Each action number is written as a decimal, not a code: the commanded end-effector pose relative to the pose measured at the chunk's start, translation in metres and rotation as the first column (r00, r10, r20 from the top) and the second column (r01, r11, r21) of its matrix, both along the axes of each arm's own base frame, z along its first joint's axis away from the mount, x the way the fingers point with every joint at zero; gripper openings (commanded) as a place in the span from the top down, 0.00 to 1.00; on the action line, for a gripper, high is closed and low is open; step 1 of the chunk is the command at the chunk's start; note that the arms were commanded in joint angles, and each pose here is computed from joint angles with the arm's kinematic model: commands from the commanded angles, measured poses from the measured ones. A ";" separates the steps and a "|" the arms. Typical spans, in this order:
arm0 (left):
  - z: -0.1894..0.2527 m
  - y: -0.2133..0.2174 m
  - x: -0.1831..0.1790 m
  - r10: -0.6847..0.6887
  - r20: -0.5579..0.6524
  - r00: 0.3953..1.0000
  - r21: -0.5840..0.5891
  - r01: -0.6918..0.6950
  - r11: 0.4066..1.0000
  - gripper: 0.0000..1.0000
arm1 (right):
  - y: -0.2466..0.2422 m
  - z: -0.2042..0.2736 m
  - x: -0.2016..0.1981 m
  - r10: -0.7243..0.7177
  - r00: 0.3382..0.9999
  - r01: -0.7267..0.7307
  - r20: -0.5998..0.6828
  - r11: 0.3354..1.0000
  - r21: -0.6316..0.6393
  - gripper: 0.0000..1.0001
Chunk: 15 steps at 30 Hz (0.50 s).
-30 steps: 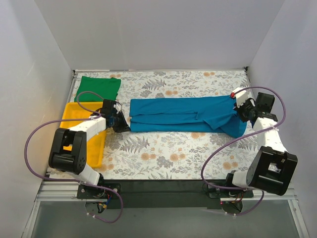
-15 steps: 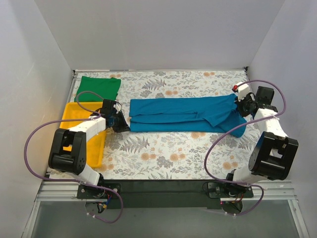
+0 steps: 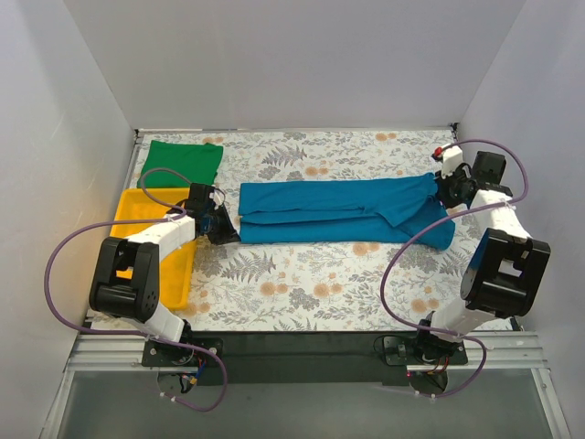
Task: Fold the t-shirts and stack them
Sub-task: Fold the tshirt
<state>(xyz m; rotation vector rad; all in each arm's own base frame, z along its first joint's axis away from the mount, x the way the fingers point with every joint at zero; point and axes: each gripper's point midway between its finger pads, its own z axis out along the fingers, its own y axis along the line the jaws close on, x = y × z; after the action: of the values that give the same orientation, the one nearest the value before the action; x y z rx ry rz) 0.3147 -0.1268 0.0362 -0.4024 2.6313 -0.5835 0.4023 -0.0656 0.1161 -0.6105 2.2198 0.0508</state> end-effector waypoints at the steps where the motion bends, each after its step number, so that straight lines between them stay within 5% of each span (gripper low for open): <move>1: 0.004 0.004 0.000 0.002 0.024 1.000 0.021 -0.003 1.000 1.00 | -0.005 0.022 0.020 -0.016 0.998 0.015 0.064 1.000 0.015 0.99; 15: 0.003 0.004 0.000 -0.002 0.020 1.000 0.021 0.002 1.000 1.00 | 0.017 0.014 0.039 0.058 0.997 -0.060 0.054 0.998 0.029 0.99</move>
<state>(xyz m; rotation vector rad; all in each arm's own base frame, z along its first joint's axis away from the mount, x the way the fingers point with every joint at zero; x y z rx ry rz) 0.3148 -0.1267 0.0362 -0.4024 2.6312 -0.5832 0.4204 -0.0520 0.1095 -0.6301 2.2203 0.1133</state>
